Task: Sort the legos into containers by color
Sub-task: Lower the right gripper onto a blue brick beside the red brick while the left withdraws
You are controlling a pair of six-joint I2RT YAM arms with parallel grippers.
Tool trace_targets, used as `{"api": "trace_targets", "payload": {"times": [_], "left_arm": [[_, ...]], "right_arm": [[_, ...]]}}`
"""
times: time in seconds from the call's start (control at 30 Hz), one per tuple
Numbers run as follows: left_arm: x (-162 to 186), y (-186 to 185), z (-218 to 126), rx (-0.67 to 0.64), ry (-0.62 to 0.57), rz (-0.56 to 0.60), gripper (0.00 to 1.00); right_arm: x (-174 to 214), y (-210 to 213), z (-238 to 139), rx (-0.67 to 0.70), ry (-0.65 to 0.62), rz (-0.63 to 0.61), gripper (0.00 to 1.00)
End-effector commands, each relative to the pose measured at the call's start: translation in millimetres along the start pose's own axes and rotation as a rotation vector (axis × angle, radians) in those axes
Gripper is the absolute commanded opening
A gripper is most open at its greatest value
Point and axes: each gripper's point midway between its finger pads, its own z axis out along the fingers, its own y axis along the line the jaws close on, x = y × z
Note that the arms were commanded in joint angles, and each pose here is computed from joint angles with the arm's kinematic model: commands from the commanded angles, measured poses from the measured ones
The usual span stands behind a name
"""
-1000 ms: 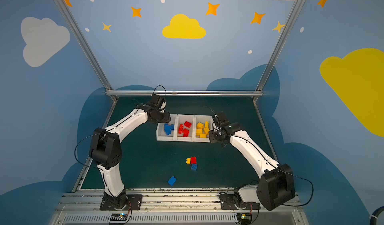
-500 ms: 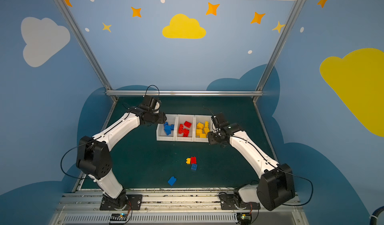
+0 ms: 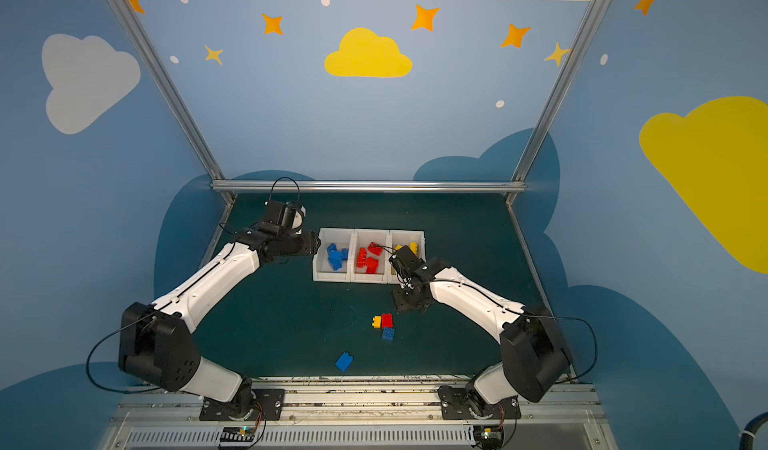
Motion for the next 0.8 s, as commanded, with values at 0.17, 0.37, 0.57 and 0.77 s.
{"api": "trace_targets", "payload": {"times": [0.17,0.37,0.57,0.77], "left_arm": [[14,15,-15,-0.020,-0.012,-0.038,0.64],[28,24,-18,-0.032,-0.002,-0.061,0.64],[43,29,-15,-0.031,0.021,-0.086,0.64],[47,29,-15,-0.025,0.026,-0.093,0.64]], "right_arm": [[11,26,19,0.012,0.070,-0.031,0.58],[26,41,27,0.017,0.123,-0.073,0.58],[33,53,36,0.022,0.154,-0.085,0.59],[40,50,43,0.079,0.190,-0.072,0.60]]}}
